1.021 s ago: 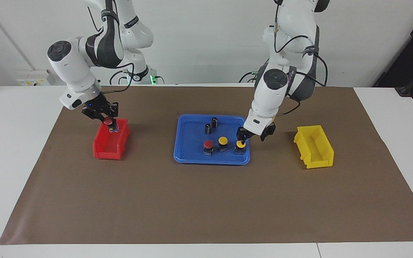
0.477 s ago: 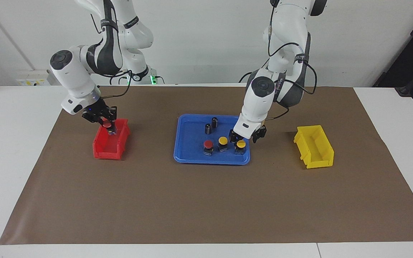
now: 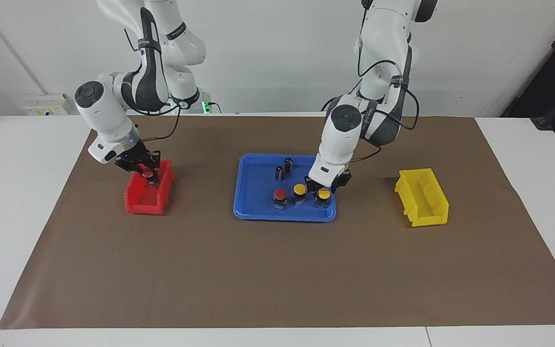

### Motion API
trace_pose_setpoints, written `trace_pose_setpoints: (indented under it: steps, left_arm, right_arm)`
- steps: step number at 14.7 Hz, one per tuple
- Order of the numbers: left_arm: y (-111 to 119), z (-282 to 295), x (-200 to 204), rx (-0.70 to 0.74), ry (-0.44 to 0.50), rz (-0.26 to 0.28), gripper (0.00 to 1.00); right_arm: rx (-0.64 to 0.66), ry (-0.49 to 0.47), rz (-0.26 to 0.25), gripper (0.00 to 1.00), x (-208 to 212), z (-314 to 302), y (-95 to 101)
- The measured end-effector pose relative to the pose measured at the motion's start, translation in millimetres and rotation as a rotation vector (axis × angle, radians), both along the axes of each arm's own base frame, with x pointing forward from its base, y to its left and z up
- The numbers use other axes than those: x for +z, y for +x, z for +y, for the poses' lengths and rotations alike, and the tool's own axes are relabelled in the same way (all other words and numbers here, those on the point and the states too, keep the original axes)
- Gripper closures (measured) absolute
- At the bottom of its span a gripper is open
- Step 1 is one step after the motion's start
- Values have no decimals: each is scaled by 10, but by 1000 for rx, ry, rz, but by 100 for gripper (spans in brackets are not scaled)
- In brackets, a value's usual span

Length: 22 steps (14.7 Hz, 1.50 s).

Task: Sort red and yellow buttons by color
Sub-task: 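Drop the red button in the red bin while the left gripper grasps a yellow button, then carry the yellow button to the yellow bin with the left gripper and release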

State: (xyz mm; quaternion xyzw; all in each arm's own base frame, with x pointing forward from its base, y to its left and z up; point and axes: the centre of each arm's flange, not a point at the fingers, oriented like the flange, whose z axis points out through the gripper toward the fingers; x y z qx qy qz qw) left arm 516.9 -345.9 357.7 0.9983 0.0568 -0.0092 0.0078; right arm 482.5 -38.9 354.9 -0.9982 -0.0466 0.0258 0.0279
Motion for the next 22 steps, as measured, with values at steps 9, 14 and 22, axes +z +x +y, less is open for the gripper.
trace_pose_setpoints:
  steps: [9, 14, 22]
  left_arm:
    - [385, 730, 1366, 29, 34, 69, 59]
    - [683, 2333, 1586, -8, 13, 109, 59]
    - [524, 3081, 861, -49, -9, 84, 59]
  right_arm:
    - [33, -35, 0, 59, -63, 57, -7]
    - [32, -35, 1, 55, -67, 54, -10]
    - [36, -31, 51, 44, 273, 44, 124]
